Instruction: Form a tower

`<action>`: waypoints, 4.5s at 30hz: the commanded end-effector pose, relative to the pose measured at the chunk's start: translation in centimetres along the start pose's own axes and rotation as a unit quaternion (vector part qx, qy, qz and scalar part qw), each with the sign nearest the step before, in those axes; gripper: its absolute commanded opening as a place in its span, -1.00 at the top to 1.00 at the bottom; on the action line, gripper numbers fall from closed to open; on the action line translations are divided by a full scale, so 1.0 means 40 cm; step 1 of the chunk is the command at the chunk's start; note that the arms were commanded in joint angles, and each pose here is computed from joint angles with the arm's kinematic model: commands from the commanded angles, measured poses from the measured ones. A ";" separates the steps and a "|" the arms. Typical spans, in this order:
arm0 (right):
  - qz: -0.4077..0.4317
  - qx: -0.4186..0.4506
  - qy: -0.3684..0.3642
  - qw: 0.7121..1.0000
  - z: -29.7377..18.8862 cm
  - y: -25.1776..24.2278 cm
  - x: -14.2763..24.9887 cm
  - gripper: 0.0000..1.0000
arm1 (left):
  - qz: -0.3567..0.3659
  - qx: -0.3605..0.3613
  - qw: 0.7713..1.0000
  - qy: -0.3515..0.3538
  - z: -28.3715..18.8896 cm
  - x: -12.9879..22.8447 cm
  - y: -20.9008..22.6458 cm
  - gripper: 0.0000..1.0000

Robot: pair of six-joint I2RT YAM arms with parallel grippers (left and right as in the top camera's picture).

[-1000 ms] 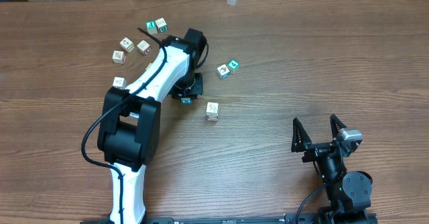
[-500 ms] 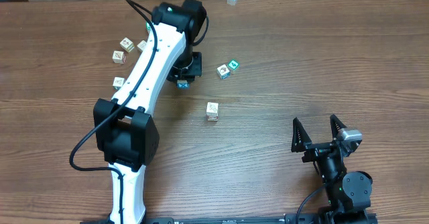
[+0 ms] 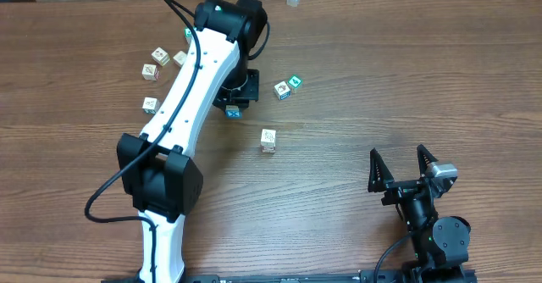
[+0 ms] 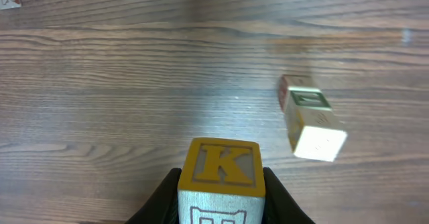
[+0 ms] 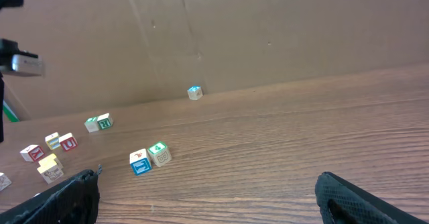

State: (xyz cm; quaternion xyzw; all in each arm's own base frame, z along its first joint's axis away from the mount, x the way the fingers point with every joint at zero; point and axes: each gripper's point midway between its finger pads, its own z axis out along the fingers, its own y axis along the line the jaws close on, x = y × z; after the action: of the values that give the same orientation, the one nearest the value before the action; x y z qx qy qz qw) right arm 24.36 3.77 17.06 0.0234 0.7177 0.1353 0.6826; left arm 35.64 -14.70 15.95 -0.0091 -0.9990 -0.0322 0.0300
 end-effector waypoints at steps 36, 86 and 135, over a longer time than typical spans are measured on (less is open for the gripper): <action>0.003 0.000 -0.004 1.000 0.000 -0.002 0.002 -1.00 | 0.039 0.069 0.994 -0.080 -0.170 0.121 -0.155 0.78; 0.003 0.000 -0.004 1.000 0.000 -0.002 0.002 -1.00 | 0.038 -0.002 0.996 -0.087 0.073 0.075 -0.172 0.60; 0.003 0.000 -0.004 1.000 0.000 -0.002 0.002 -1.00 | 0.039 -0.006 0.996 -0.081 0.122 0.075 -0.174 0.46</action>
State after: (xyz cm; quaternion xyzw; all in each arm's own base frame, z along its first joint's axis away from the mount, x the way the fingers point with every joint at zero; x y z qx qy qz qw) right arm 24.37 3.76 17.06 0.0237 0.7177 0.1353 0.6826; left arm 32.38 -21.45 10.43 -0.0509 -0.9973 -0.0319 -0.0417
